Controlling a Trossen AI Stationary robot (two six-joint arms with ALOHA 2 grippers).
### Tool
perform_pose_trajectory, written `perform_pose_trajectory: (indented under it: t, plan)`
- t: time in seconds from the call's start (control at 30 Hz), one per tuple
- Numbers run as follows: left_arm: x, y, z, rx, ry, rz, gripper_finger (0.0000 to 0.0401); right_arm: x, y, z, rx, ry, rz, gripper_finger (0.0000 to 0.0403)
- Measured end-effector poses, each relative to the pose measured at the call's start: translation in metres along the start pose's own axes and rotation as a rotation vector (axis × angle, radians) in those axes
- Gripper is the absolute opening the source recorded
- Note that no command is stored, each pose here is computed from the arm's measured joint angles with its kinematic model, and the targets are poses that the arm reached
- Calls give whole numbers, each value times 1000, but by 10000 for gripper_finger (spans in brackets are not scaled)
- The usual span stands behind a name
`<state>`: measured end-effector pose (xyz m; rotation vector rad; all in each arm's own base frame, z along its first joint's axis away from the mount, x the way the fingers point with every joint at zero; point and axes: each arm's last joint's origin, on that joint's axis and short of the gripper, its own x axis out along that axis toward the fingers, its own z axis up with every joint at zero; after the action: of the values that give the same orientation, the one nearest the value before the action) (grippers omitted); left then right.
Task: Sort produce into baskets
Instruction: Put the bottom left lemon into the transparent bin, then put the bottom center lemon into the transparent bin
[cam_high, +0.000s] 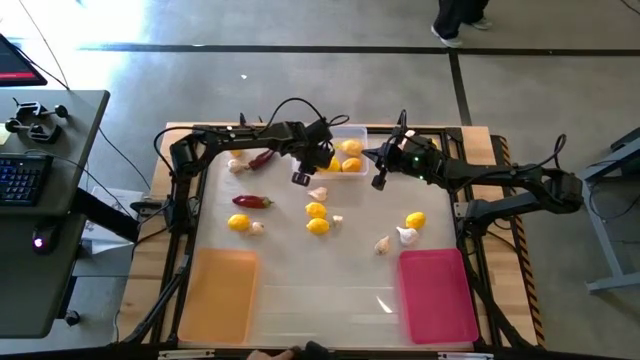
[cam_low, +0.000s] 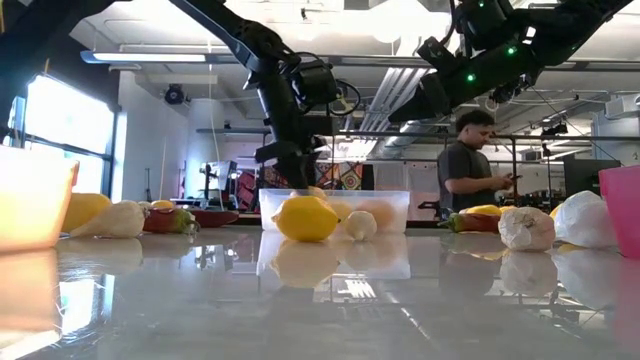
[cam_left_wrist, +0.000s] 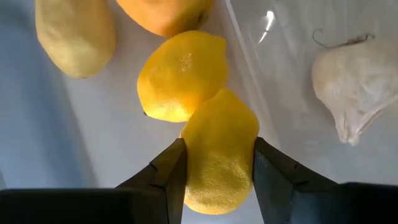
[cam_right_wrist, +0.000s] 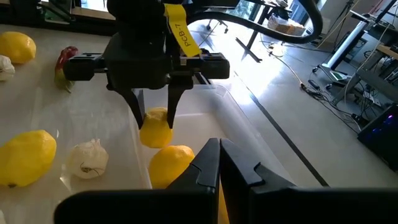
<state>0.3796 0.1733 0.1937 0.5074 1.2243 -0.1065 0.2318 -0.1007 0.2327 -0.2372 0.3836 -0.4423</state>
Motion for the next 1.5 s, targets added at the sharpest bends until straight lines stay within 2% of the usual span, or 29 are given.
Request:
perform_pose_trajectory:
  t: [0.13, 0.37, 0.63, 0.83, 1.17, 1.33, 1.5]
  plan:
    - [0, 0, 1, 30, 12, 11, 151, 0, 0, 0, 0, 0, 0, 0]
    - [0, 0, 1, -25, 10, 13, 193, 0, 0, 0, -3, 1, 0, 0]
    - [0, 0, 0, -105, -2, 0, 186, 0, 0, 0, 0, 3, 1, 0]
    - [0, 1, 0, -124, -3, 1, 184, 0, 0, 0, 0, 4, 1, 0]
    - [0, 0, -1, -165, 7, 6, 225, 0, 0, 0, 0, 4, 1, 0]
    - [-3, 0, -1, -138, 20, 14, 221, 0, 0, -1, -2, 6, 2, 0]
    - [-17, 2, 2, -176, -77, -17, 185, 0, 0, -1, -4, 12, 3, 0]
